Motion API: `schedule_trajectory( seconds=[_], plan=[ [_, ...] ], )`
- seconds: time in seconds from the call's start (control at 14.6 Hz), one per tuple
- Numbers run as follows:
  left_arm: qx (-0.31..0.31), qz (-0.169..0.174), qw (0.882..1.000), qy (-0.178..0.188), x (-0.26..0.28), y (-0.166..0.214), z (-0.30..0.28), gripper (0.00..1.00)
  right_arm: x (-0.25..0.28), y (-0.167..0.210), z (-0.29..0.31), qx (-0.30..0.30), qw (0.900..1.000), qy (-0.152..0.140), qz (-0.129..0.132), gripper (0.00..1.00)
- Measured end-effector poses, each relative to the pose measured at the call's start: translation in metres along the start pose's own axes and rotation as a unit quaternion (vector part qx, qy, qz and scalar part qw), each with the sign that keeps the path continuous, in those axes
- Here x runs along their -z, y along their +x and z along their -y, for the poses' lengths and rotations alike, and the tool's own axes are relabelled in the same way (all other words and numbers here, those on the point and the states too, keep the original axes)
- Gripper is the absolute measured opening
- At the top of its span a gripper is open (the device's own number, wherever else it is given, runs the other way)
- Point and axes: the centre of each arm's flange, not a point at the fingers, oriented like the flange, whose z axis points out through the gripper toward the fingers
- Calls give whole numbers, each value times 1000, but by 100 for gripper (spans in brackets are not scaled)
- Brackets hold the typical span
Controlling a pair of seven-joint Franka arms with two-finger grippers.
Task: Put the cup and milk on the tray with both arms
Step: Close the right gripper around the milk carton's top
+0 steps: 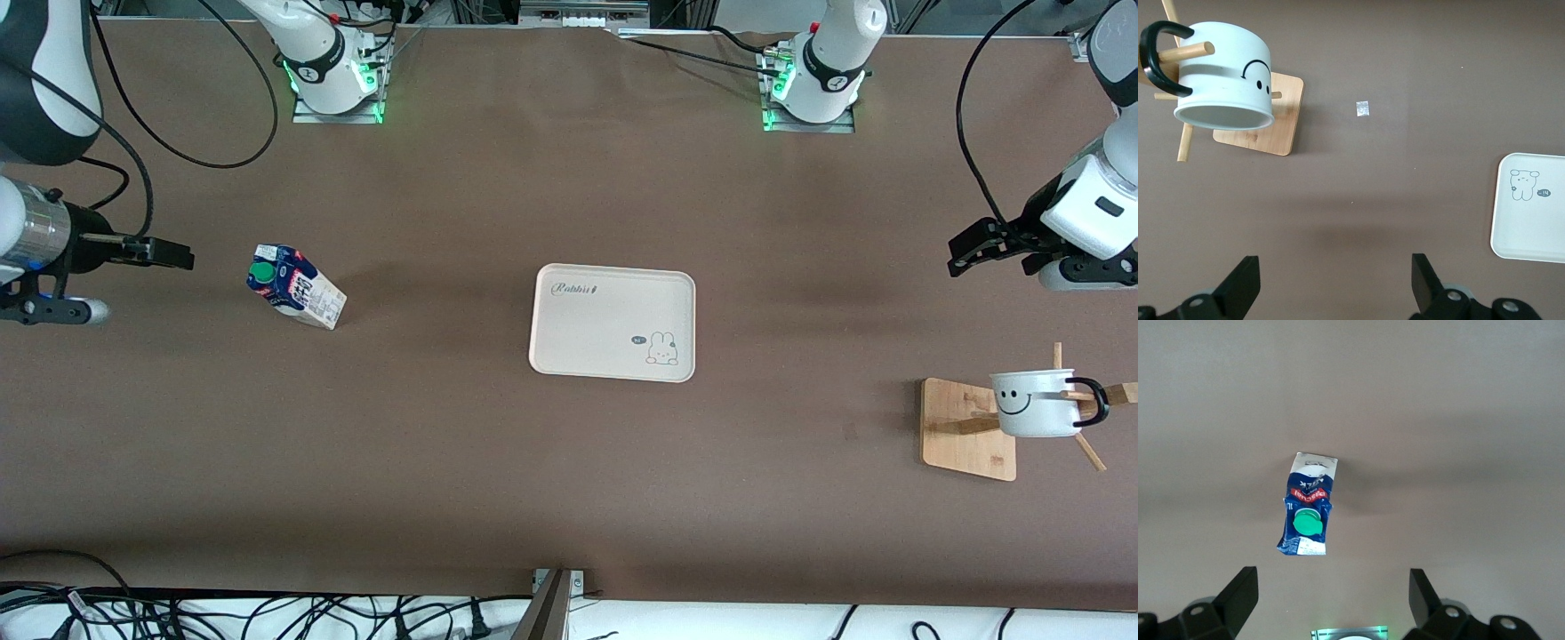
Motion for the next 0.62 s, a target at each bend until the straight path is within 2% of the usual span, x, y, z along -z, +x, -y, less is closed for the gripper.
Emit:
schedule_trajectory(
  seconds=[0.41,0.62],
  plan=[
    [0,1,1000,0,-1,0,0,100,-49,30,29,15,999,17,27,100],
    [0,1,1000,0,-1,0,0,100,-72,42,37,17,999,17,25,100]
  ],
)
